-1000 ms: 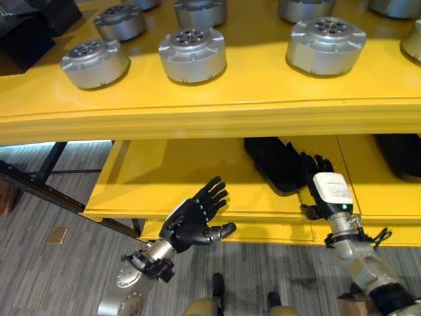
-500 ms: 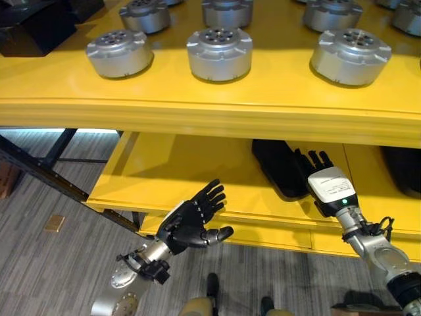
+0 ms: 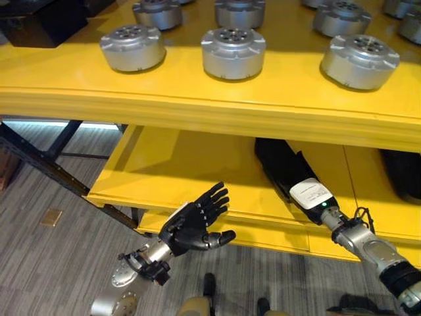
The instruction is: Move parts from the plastic box to the shelf.
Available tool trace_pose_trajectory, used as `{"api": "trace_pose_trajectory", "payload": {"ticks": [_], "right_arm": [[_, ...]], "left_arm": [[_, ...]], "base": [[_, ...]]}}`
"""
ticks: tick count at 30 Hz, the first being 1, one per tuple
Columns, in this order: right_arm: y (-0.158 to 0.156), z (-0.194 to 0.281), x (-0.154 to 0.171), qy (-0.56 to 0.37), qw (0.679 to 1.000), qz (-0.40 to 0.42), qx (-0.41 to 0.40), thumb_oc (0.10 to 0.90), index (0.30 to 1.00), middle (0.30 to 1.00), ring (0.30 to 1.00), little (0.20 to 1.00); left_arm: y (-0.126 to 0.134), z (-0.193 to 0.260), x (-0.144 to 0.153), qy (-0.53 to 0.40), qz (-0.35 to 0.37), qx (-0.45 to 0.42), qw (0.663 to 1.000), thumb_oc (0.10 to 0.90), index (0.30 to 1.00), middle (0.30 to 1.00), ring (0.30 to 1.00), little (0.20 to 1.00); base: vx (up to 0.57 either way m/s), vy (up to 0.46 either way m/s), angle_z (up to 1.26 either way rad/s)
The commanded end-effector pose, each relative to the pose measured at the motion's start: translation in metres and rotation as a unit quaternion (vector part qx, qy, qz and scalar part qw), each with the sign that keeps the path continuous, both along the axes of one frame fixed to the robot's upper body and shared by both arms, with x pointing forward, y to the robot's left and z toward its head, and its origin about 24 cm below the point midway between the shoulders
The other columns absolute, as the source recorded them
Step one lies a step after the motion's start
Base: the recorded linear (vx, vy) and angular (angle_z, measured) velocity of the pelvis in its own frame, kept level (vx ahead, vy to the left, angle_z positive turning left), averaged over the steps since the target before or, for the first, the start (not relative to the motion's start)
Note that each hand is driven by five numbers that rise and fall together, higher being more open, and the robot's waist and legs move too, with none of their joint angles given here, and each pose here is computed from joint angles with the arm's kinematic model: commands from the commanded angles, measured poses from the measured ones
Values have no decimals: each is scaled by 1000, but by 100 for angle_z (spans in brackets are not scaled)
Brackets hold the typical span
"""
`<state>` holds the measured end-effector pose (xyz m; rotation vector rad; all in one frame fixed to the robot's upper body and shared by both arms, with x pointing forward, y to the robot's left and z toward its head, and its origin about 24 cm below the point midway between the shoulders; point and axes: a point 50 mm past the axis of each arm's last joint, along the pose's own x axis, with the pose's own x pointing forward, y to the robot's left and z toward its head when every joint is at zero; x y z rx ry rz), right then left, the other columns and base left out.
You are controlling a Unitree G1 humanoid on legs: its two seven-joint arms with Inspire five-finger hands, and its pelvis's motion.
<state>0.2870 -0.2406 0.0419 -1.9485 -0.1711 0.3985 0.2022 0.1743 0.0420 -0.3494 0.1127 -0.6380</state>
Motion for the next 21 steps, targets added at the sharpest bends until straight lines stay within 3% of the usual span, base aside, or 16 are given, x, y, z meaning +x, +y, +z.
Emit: {"api": "trace_pose_trajectory", "payload": {"ticks": [1,4,12,15,21], "right_arm": [[-5,27,23,-36,999,5,-31,900,1000,1000,1000,1000],[-6,22,23,-17,999,-8,-30,900,1000,1000,1000,1000],[-30,2,27,114,970,-187,107,900,1000,1000,1000,1000],[-45,-11,28,158,931,-274,182,900,1000,1000,1000,1000],[-52,-30,21,207,885,-331,253,900,1000,1000,1000,1000]], "left_arm": [[-6,43,9,-110,-38,-28,993,900,1000,1000,1000,1000],[-6,42,9,-111,-40,-26,993,900,1000,1000,1000,1000],[-7,44,13,-114,-46,-18,992,900,1000,1000,1000,1000],[-9,46,16,-116,-50,-14,992,900,1000,1000,1000,1000],[-13,49,19,-118,-59,-15,991,900,1000,1000,1000,1000]], "base": [[0,0,0],[-1,-12,0],[0,-21,1],[7,-21,4],[9,-18,9]]}}
